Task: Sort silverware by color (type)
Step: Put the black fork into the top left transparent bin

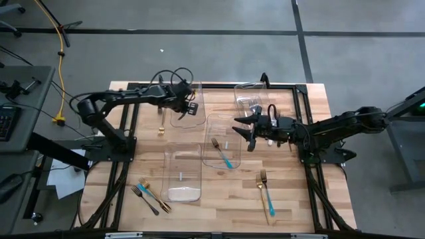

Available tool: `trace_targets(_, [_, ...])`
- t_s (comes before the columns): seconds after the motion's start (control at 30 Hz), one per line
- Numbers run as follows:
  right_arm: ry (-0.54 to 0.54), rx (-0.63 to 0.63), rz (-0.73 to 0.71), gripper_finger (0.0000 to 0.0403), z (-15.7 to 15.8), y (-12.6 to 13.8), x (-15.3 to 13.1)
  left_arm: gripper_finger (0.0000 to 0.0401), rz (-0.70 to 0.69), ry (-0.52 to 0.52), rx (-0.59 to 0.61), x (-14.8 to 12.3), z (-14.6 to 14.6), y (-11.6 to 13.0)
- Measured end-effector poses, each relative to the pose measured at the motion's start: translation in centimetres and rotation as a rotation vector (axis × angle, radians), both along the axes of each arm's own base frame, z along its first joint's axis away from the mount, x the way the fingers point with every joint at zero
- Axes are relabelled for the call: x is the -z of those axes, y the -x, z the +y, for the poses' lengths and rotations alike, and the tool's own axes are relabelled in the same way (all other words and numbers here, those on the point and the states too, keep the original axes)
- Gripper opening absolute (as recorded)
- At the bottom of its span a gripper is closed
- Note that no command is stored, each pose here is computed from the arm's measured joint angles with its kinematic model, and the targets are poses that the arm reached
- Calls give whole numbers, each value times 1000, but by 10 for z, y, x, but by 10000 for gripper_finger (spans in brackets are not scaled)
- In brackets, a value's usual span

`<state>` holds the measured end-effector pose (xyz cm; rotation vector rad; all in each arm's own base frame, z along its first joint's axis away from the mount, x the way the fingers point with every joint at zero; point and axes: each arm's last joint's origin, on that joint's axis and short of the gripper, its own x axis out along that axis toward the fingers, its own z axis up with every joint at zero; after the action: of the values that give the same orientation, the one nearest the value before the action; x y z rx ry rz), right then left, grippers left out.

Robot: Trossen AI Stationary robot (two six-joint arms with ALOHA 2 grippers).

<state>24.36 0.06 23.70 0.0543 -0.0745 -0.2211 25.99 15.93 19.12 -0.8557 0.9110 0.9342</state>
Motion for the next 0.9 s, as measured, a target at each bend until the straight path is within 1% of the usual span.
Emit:
trace_targets(0.17, [0,0,0,171,0,0,0,1,17,11,0,6,1,-2])
trace_targets(0.3, [-24,-2,-5,171,0,0,0,11,22,3,23,6,1,-2])
trace_targets(0.43, [-25,-2,-5,171,0,0,0,20,23,2,25,6,1,-2])
trace_targets(0.73, [-25,-2,-2,171,0,0,0,25,36,-13,56,6,1,-2])
trace_targets(0.83, [-25,-2,2,171,0,0,1,26,34,-30,78,1,2,0])
trace_targets(0.9, [-25,-2,3,171,0,0,1,26,27,-58,111,-10,3,0])
